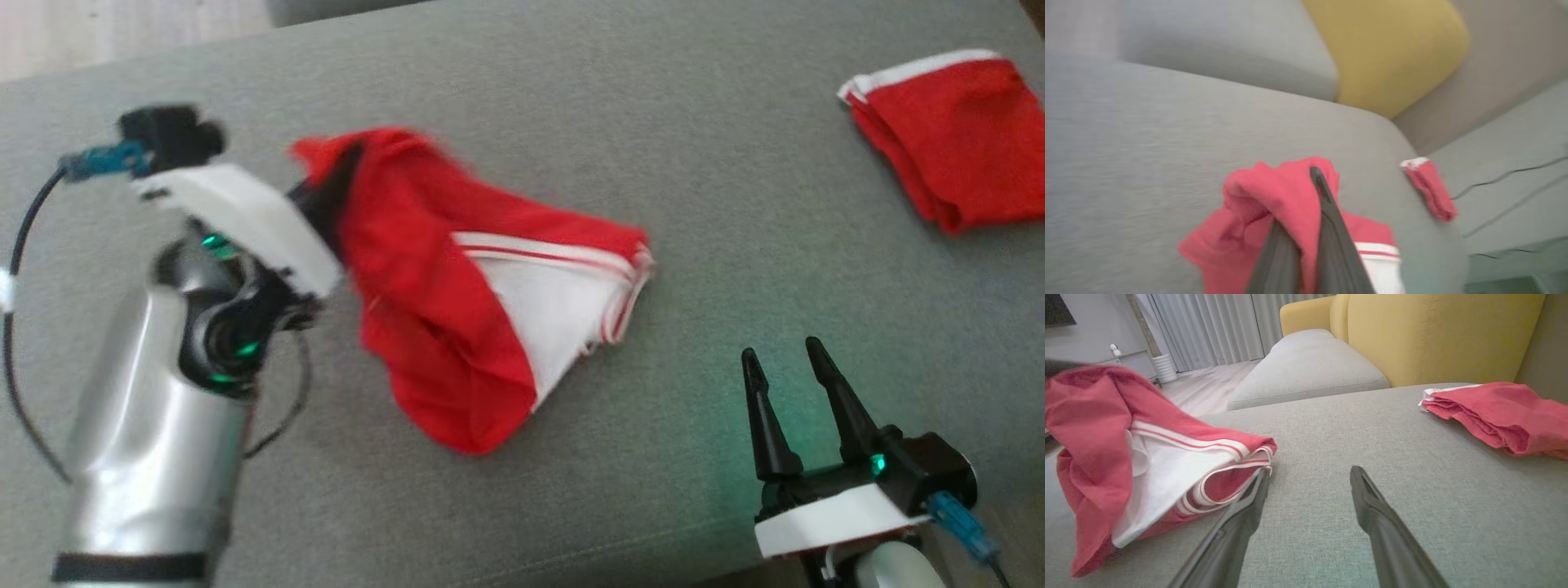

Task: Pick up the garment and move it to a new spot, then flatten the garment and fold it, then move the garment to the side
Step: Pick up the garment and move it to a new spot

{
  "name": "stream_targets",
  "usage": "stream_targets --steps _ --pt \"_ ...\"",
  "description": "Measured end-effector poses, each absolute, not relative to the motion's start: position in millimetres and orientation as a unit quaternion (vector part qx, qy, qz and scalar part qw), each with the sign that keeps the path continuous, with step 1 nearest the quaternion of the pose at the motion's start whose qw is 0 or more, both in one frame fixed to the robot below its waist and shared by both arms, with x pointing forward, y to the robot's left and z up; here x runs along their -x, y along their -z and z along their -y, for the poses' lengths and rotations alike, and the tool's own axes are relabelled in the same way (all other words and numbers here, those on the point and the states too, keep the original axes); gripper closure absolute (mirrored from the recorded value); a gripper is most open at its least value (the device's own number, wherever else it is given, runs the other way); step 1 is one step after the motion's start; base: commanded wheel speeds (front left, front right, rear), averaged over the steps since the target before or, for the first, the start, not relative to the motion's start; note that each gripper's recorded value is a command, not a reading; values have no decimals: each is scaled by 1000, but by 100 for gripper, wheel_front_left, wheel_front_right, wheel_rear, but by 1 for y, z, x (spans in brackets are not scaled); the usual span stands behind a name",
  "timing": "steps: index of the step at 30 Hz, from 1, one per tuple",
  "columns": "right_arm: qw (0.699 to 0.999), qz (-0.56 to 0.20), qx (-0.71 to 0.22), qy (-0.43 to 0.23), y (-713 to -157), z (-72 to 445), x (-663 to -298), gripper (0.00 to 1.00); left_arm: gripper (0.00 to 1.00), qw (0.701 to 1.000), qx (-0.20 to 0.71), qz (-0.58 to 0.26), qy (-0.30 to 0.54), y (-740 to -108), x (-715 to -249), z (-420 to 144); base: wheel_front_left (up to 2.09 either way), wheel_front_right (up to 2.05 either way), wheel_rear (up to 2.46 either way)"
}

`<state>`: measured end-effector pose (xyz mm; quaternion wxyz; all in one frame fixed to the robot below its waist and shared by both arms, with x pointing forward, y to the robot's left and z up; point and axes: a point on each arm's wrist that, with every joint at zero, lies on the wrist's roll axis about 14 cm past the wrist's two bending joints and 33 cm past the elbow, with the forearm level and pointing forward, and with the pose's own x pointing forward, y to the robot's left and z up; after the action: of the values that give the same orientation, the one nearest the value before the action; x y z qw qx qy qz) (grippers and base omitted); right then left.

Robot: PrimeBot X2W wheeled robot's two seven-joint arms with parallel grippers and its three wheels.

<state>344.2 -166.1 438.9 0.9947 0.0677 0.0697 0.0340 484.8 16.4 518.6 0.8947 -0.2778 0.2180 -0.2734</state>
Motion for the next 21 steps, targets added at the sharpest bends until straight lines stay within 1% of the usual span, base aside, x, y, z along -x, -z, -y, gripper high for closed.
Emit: stream_targets --steps 1,2,3,4,5,8,9,12,15,18,21 --pt "995 -71 -67 -31 -438 167 -343 0 100 905 258 -228 249 -501 -491 -27 0 0 0" --pt "995 -72 -67 -29 -438 169 -343 0 82 914 238 -237 226 -484 -497 -37 0 0 0" --pt "995 -72 -67 -27 -438 170 -342 0 57 922 225 -243 203 -471 -502 -47 0 0 0" --pt "995 -72 -67 -25 -438 171 -342 0 2 927 213 -247 188 -461 -505 -55 0 0 0" --pt "995 -70 -68 -22 -439 173 -342 0 0 930 203 -252 178 -452 -507 -59 0 0 0" --pt "995 -66 -68 -18 -441 176 -344 0 0 934 186 -255 167 -435 -505 -64 0 0 0" --pt "995 -66 -68 -18 -441 176 -343 0 0 939 175 -244 168 -435 -505 -65 0 0 0" --pt "996 -61 -67 -15 -444 178 -343 0 0 961 133 -179 161 -451 -511 -76 0 0 0" --pt "996 -54 -66 -13 -448 181 -344 0 0 973 132 -119 147 -471 -509 -85 0 0 0" --pt "997 -44 -61 -18 -454 179 -345 0 0 981 128 -73 124 -480 -492 -98 0 0 0" --pt "997 -43 -54 -22 -455 178 -342 0 0 984 133 -57 102 -476 -462 -109 0 0 0"
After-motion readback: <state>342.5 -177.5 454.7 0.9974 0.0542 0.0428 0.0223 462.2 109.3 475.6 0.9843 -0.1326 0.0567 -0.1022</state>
